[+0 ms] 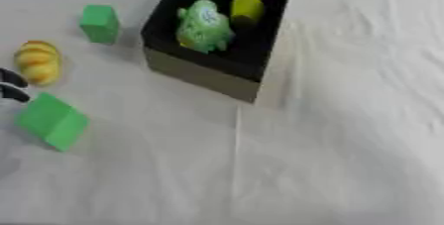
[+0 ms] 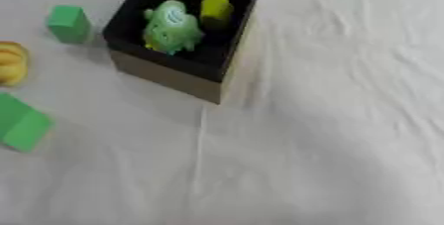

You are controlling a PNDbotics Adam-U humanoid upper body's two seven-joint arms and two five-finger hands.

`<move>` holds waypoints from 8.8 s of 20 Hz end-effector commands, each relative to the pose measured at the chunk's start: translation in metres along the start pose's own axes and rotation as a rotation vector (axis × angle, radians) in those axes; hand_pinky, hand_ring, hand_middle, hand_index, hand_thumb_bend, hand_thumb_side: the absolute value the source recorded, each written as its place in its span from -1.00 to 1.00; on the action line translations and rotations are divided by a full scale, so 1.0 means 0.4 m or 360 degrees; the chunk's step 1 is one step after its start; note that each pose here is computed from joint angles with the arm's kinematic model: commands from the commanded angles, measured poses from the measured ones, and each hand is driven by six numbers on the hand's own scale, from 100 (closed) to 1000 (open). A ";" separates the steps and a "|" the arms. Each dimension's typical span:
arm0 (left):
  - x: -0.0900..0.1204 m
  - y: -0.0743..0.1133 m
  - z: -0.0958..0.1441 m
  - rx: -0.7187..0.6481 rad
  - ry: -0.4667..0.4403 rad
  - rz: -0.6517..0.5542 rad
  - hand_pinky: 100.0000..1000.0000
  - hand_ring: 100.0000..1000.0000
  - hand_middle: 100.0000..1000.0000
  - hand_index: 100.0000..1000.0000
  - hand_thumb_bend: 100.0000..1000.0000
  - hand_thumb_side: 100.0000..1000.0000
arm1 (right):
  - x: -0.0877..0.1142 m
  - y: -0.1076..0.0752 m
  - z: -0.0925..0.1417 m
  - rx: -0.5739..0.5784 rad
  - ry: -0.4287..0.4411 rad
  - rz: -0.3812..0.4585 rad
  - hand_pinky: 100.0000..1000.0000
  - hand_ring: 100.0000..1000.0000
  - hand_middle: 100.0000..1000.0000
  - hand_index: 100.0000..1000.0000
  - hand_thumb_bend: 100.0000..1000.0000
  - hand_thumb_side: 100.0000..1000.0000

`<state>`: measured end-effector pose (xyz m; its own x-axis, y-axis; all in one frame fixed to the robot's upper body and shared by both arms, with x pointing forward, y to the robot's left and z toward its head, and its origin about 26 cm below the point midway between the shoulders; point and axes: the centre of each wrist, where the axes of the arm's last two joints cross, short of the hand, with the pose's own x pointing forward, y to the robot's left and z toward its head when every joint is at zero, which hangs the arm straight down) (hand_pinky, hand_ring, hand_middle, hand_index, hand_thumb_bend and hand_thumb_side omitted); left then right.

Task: Pick up objects on the table and place them in the box.

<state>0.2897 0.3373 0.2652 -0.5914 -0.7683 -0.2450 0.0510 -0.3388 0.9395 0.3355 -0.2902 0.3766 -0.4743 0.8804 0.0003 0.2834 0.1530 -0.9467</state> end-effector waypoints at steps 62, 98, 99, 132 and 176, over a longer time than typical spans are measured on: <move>-0.038 0.003 -0.145 -0.0135 -0.0021 0.0256 0.49 0.55 0.44 0.49 0.04 -1.00 | -0.011 -0.001 -0.005 -0.0021 0.0005 -0.0034 0.79 0.79 0.50 0.64 -0.93 -0.37; 0.057 0.318 -0.131 0.0559 -0.0255 0.0088 0.26 0.20 0.00 0.03 -0.65 -1.00 | -0.018 -0.004 -0.005 -0.0044 0.0015 -0.0055 0.80 0.79 0.50 0.63 -0.89 -0.36; 0.056 0.331 -0.148 0.0583 -0.0270 0.0107 0.27 0.20 0.00 0.03 -0.66 -1.00 | -0.017 -0.006 -0.006 -0.0051 0.0013 -0.0059 0.80 0.79 0.50 0.63 -0.90 -0.36; 0.108 0.286 -0.586 0.0638 -0.0307 0.0096 0.67 0.89 0.87 0.93 0.22 -0.52 | 0.049 -0.021 -0.058 -0.0099 -0.0149 -0.0139 0.80 0.79 0.50 0.63 -0.92 -0.33; -0.210 0.243 -0.253 0.0363 0.0323 0.0287 0.63 0.81 0.65 0.68 0.05 -1.00 | 0.013 -0.021 -0.031 -0.0111 -0.0054 -0.0114 0.80 0.79 0.49 0.62 -0.93 -0.31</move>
<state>0.4305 0.3023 0.3392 -0.4440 -0.8931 -0.0717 -0.0395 -0.0605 0.9974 0.3490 -0.2755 0.3738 -0.5339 0.8412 0.0860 0.2580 0.2589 -0.9308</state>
